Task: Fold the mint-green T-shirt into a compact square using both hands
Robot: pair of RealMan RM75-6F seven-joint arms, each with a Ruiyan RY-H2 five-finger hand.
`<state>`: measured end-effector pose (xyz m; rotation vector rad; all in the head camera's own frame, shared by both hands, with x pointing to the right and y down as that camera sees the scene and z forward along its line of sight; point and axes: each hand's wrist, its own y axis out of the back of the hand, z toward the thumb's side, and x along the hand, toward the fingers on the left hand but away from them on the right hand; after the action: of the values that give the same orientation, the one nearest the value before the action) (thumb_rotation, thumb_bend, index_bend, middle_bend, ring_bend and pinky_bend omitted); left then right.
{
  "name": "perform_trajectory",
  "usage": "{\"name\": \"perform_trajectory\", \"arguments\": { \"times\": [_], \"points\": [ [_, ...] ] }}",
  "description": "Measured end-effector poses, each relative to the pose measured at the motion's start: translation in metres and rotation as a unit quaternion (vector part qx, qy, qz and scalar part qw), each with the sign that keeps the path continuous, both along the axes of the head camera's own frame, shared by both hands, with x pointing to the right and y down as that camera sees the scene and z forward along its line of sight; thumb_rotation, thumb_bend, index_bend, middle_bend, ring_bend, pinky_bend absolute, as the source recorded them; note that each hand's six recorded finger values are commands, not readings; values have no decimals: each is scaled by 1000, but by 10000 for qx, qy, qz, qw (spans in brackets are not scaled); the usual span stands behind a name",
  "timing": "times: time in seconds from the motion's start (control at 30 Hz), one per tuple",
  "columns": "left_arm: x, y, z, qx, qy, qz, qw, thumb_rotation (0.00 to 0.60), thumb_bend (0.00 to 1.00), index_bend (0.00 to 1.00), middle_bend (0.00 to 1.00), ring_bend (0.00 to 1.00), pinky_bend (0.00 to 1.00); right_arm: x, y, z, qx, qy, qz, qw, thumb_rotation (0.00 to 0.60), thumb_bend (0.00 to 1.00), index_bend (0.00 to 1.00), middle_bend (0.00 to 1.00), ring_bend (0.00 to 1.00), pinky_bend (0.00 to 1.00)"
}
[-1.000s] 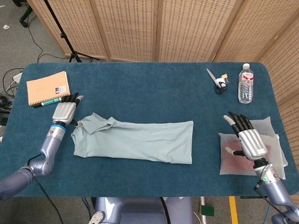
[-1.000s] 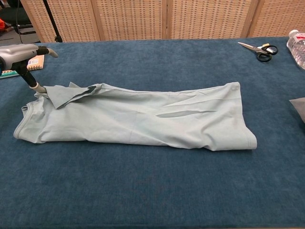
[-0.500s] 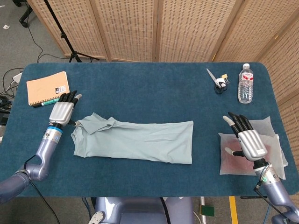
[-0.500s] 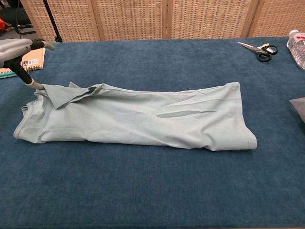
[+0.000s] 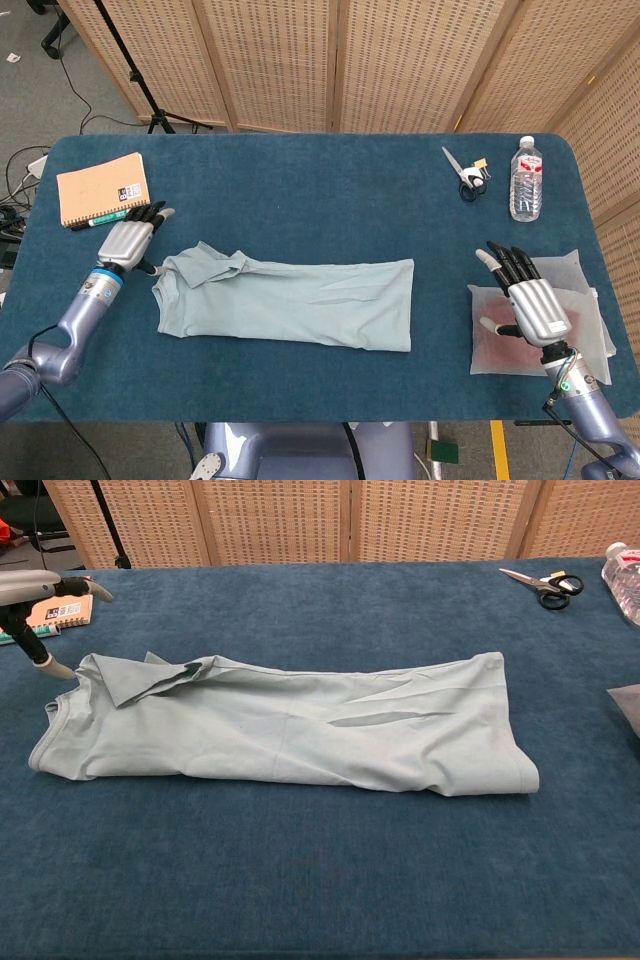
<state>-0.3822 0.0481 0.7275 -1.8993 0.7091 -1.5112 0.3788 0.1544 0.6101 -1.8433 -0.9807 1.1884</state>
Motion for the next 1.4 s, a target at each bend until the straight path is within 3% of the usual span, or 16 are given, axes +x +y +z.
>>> {"name": "perform_trajectory", "arguments": {
  "times": [0.13, 0.37, 0.5, 0.67, 0.87, 1.4],
  "points": [
    [1, 5, -9, -7, 160, 316, 9994, 600, 0, 0, 0, 0, 0, 0, 0, 0, -3, 5, 5, 10000, 600, 0, 0, 0, 0, 0],
    [-5, 21, -31, 421, 696, 829, 9932, 600, 0, 0, 0, 0, 0, 0, 0, 0, -7, 3, 10, 10000, 600, 0, 0, 0, 0, 0],
    [-23, 37, -35, 452, 649, 1168, 9900, 600, 0, 63, 0, 0, 0, 0, -1, 0, -7, 0, 16, 10000, 600, 0, 0, 0, 0, 0],
    [-41, 49, -30, 434, 397, 1391, 9885, 600, 0, 225, 0, 0, 0, 0, 0, 0, -6, -8, 15, 10000, 600, 0, 0, 0, 0, 0],
    [-43, 58, -18, 443, 318, 1478, 9875, 600, 0, 325, 0, 0, 0, 0, 0, 1, -15, 2, 8, 10000, 600, 0, 0, 0, 0, 0],
    [-31, 70, 3, 619, 250, 1695, 9833, 600, 0, 483, 0, 0, 0, 0, -1, 3, -41, 32, 21, 10000, 600, 0, 0, 0, 0, 0]
  ]
}}
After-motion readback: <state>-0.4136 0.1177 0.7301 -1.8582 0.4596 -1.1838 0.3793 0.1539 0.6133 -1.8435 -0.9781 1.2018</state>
